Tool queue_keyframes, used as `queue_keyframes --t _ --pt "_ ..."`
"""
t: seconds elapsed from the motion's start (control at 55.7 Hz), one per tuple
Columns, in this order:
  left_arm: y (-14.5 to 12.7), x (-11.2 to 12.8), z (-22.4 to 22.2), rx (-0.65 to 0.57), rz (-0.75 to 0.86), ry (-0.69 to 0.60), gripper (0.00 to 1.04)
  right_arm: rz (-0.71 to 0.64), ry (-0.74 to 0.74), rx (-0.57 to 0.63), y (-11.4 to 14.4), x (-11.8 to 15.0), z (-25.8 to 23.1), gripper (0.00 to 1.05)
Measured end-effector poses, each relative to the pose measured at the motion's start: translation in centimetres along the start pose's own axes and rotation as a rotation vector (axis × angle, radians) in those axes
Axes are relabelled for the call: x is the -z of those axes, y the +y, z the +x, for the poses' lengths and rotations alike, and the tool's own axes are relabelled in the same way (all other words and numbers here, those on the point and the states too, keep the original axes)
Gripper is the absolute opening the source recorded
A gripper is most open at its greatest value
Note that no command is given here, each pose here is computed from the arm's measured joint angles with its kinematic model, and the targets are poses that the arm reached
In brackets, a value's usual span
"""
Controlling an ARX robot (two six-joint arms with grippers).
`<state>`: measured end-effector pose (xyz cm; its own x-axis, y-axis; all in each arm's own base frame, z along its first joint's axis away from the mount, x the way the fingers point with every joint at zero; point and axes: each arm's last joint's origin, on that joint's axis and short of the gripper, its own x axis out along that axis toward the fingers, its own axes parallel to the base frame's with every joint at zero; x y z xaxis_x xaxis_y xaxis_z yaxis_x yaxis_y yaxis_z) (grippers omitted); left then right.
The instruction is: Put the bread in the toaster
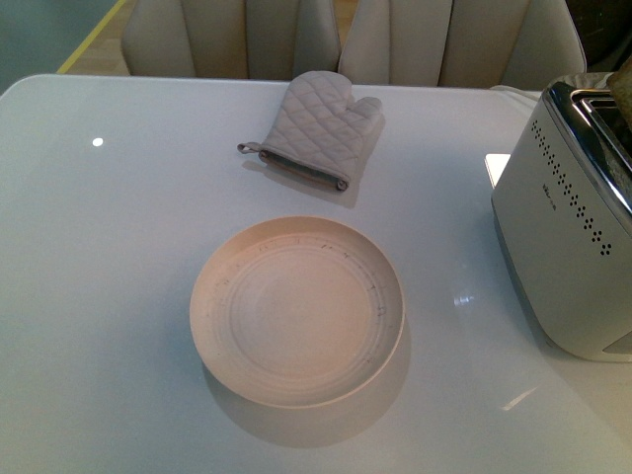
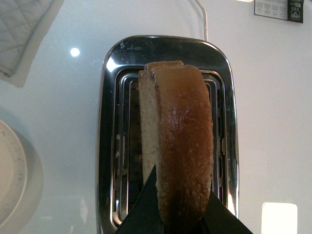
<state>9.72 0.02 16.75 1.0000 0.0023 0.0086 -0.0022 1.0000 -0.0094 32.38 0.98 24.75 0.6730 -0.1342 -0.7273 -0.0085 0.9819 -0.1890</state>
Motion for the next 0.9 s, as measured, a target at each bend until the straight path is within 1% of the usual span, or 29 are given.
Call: queue_keyframes --t 0.592,0.628,0.7,0.826,0.898 --pt "0.0 0.0 0.0 0.0 0.0 0.0 0.97 -0.018 0.1 -0.001 0.6 2.3 2.4 0.04" --pt "0.0 0.0 0.0 0.0 0.0 0.0 0.97 -0.017 0.101 -0.001 0.7 2.5 2.5 0.07" --pt "0.0 0.0 0.0 0.0 0.0 0.0 0.97 -0.012 0.101 -0.007 0.8 2.7 2.6 0.2" --pt "0.0 0.0 0.0 0.0 0.0 0.0 0.97 -0.011 0.098 0.009 0.8 3.3 2.8 0.38" --pt "0.0 0.0 0.0 0.0 0.0 0.0 0.97 -0.007 0.094 0.005 0.8 3.5 2.6 0.5"
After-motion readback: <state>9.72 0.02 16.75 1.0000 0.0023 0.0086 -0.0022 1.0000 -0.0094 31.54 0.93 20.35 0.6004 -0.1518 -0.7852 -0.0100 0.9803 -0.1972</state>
